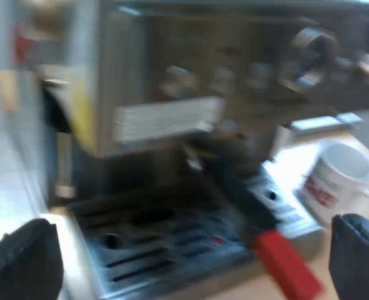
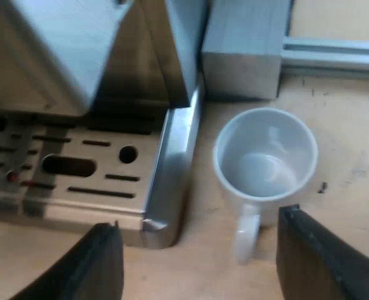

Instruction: Remove mug from coffee machine

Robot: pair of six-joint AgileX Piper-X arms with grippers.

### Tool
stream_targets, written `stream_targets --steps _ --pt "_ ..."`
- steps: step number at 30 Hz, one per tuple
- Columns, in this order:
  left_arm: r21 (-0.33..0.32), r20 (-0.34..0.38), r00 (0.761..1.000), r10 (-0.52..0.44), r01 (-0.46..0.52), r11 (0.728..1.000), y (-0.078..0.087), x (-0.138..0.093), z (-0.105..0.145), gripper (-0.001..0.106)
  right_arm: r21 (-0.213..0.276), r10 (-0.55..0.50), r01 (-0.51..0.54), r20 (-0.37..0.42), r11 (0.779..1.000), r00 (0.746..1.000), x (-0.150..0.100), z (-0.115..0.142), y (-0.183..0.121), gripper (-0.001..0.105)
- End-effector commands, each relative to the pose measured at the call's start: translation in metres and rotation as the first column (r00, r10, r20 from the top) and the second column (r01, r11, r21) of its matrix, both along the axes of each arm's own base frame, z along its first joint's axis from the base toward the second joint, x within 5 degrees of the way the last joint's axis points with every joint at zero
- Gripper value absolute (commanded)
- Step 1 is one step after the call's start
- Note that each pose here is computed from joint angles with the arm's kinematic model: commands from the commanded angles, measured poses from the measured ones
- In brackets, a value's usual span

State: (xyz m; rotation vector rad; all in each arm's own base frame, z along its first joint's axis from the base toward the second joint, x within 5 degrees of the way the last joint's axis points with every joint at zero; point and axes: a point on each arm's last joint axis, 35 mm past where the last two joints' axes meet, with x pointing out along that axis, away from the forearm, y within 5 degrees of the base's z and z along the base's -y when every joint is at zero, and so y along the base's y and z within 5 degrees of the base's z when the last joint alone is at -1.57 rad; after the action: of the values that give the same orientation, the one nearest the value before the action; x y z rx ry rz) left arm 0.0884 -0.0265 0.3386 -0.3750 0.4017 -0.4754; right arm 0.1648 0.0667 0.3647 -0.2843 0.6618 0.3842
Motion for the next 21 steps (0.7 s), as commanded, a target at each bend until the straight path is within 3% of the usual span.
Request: stream_targets --steps 1,5,7,12,17,21 --pt "-0.013 0.003 0.995 0.096 -0.096 0.995 0.009 0.001 0.004 0.087 0.025 -0.145 0.145 -0.006 0.989 0.989 0.01 0.002 -0.021 0.055" --pt "0.043 -0.013 0.991 0.135 -0.134 0.99 0.016 -0.001 0.001 0.087 0.018 -0.258 0.258 -0.004 0.966 0.966 0.014 0.002 -0.042 0.055" --pt "0.08 -0.021 0.988 0.151 -0.149 0.986 0.018 -0.003 0.0 0.087 -0.022 -0.296 0.296 0.007 0.955 0.955 0.015 0.002 -0.055 0.055" --pt "0.114 -0.01 0.986 0.169 -0.167 0.979 0.018 -0.005 0.003 0.087 -0.063 -0.348 0.35 0.035 0.935 0.937 0.008 0.005 -0.072 0.055" --pt "0.111 0.031 0.987 0.159 -0.161 0.981 0.017 -0.009 0.016 0.087 -0.078 -0.347 0.356 0.104 0.931 0.932 -0.003 0.014 -0.072 0.055" --pt "0.121 0.068 0.994 0.084 -0.092 0.988 0.012 -0.019 0.028 0.087 -0.075 -0.336 0.35 0.149 0.934 0.93 -0.014 0.021 -0.07 0.055"
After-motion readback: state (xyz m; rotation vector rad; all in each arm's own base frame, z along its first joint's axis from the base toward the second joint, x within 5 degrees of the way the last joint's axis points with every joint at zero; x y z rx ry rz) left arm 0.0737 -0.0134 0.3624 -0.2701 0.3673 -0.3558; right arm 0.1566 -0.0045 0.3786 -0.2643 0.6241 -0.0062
